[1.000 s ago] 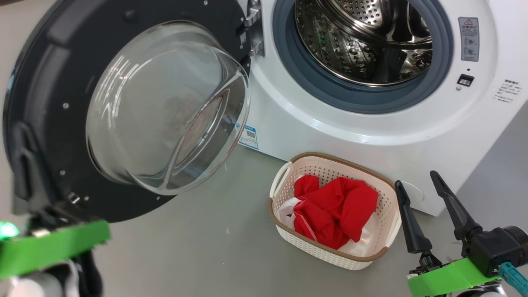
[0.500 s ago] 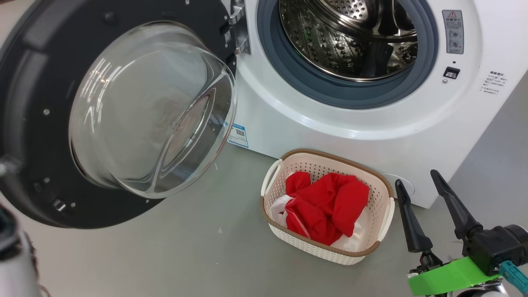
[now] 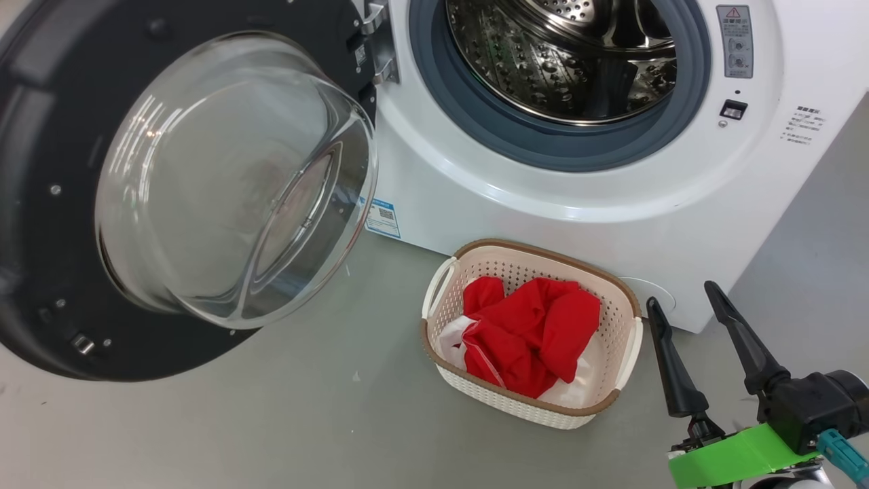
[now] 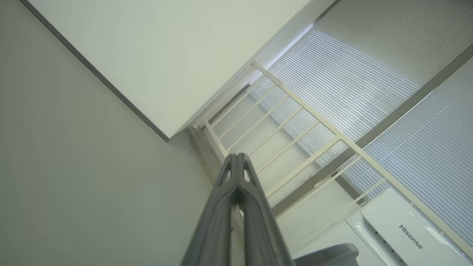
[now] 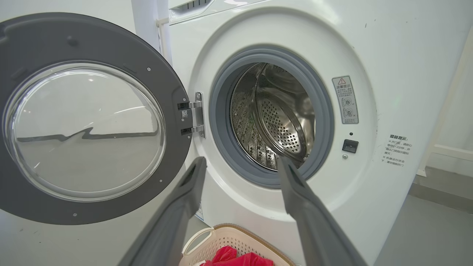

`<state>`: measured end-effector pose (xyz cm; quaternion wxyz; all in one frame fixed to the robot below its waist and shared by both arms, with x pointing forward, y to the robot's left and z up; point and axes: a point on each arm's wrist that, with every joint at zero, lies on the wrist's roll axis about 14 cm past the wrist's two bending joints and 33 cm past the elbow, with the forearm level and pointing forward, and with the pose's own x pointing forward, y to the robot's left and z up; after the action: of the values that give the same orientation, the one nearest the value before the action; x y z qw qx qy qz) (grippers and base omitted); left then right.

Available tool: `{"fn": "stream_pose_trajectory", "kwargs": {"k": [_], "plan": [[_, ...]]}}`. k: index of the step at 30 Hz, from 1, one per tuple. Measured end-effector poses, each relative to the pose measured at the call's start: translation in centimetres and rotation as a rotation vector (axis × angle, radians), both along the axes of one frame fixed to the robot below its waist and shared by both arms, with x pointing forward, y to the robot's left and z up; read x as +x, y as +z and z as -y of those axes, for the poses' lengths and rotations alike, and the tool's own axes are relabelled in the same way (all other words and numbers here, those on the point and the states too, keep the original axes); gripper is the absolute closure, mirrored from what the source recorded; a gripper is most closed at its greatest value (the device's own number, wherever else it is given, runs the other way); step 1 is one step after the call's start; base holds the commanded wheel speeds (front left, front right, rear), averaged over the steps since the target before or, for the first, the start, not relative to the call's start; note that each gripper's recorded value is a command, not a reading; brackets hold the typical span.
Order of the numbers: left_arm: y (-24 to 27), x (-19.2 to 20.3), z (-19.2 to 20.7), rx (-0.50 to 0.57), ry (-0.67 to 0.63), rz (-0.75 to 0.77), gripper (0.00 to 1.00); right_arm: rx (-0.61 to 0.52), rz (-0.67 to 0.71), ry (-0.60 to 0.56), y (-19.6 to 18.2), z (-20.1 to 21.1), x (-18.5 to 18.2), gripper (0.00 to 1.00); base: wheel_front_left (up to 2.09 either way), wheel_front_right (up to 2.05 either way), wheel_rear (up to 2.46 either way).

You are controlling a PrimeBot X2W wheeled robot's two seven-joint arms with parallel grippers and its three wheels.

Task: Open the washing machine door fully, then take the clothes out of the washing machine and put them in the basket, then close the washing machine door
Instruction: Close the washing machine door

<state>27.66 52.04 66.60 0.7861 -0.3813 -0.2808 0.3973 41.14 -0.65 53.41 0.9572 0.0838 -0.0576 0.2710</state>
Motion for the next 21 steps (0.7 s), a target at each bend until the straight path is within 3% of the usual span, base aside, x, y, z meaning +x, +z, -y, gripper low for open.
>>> {"fn": "stream_pose_trajectory", "kwargs": {"k": [8, 21], "plan": [[-5.2, 1.7, -0.5, -0.199, -0.142, -0.181, 1.0, 0.0, -0.002, -0.008, -0.1, 0.4, -0.3, 0.0, 0.0, 0.0, 0.0], [-8.5, 3.2, 1.9, -0.304, -0.349, -0.314, 1.0, 0.015, 0.011, -0.014, 0.5, 0.6, -0.6, 0.0, 0.0, 0.0, 0.0]]}}
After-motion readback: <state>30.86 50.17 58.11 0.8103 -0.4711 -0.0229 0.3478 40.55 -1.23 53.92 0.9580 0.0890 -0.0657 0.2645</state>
